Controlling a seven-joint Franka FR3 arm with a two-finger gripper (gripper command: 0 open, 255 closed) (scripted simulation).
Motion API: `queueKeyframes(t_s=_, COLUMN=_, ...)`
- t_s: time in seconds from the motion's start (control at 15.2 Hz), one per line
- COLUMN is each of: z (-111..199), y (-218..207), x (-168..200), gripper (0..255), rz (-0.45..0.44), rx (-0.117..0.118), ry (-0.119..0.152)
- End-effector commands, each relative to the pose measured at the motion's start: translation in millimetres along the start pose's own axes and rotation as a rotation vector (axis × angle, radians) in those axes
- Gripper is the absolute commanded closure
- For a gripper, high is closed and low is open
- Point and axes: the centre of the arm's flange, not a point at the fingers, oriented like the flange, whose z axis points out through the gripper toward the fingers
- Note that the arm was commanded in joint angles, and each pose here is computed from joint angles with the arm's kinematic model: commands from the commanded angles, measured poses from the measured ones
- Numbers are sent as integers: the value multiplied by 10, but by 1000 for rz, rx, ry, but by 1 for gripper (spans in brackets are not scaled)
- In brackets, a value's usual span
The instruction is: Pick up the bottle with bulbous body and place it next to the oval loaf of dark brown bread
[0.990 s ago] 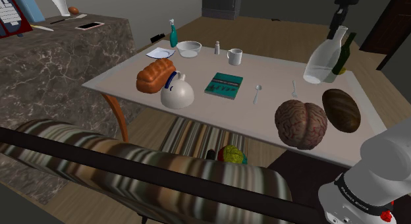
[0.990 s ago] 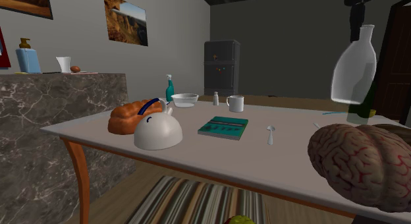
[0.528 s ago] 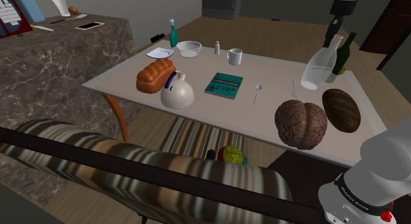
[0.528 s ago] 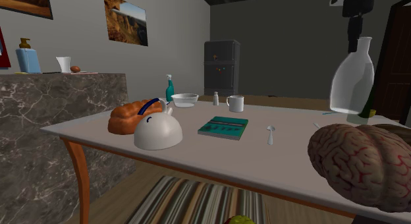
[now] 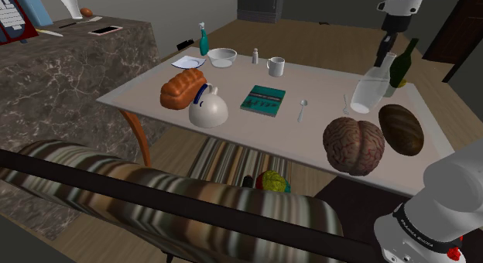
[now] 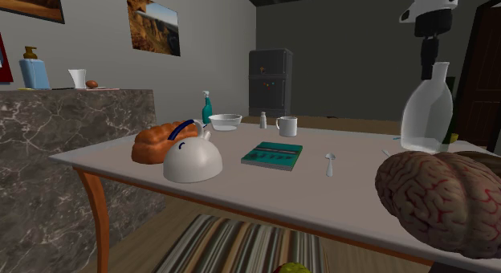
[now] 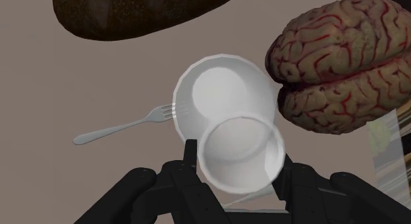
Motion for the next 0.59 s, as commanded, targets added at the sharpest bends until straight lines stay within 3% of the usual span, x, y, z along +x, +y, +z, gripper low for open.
queueKeyframes(t_s=0.0, z=109, y=-4, x=7, gripper=255, rz=0, rx=-1, ry=1)
queueKeyframes(t_s=0.53, z=530, y=-5, x=37, gripper=255, rz=0, rx=-1, ry=1)
